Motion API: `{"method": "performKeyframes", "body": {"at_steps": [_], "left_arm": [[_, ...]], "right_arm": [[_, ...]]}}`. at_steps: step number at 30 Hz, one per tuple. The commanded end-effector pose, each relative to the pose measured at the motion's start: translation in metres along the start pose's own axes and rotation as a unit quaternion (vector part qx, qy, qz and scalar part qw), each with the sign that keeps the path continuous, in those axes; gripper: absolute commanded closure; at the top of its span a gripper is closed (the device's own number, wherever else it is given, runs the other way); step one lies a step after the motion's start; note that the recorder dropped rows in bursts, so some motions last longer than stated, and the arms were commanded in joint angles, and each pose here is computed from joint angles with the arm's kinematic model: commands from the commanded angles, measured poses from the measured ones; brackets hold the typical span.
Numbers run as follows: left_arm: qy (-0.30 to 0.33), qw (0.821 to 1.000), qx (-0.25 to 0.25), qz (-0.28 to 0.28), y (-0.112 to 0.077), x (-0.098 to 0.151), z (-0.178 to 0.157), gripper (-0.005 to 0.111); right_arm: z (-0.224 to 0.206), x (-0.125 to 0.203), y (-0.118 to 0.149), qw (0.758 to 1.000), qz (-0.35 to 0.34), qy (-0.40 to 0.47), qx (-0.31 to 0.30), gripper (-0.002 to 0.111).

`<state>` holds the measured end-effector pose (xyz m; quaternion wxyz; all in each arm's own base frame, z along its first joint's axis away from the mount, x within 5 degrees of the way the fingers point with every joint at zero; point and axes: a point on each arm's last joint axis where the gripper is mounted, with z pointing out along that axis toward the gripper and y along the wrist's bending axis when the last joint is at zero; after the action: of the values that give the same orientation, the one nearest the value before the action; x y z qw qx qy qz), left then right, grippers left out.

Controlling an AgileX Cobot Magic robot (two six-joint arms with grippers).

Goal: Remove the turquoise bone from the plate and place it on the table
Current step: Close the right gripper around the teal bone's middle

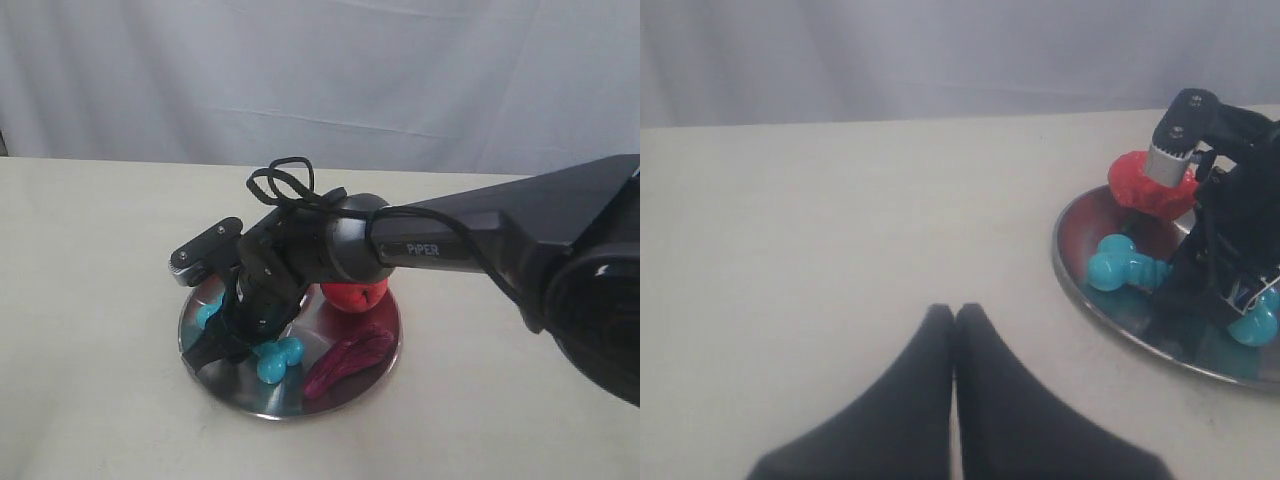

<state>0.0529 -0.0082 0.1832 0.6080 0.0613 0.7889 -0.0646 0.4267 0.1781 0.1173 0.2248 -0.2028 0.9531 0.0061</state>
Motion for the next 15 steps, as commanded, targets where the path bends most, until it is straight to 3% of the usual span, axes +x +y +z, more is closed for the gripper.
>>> {"method": "performKeyframes", "body": {"at_steps": [1,3,6,15], "left_arm": [[0.001,1.0,0.001,0.001,0.0,0.001,0.0,0.107],[0.001,1.0,0.001,0.001,0.0,0.001,0.0,0.107],[0.001,1.0,0.001,0.001,0.0,0.001,0.0,0.107],[0.001,1.0,0.001,0.0,0.0,0.001,0.0,0.107]], "right_arm": [[-0.002,-0.003,-0.001,1.0,-0.003,-0.007,0.003,0.069],[-0.002,-0.003,-0.001,1.0,-0.003,-0.007,0.003,0.08],[-0.002,-0.003,-0.001,1.0,-0.003,-0.007,0.003,0.107],[-0.023,-0.012,-0.004,0.999,-0.011,-0.034,0.01,0.109]]}}
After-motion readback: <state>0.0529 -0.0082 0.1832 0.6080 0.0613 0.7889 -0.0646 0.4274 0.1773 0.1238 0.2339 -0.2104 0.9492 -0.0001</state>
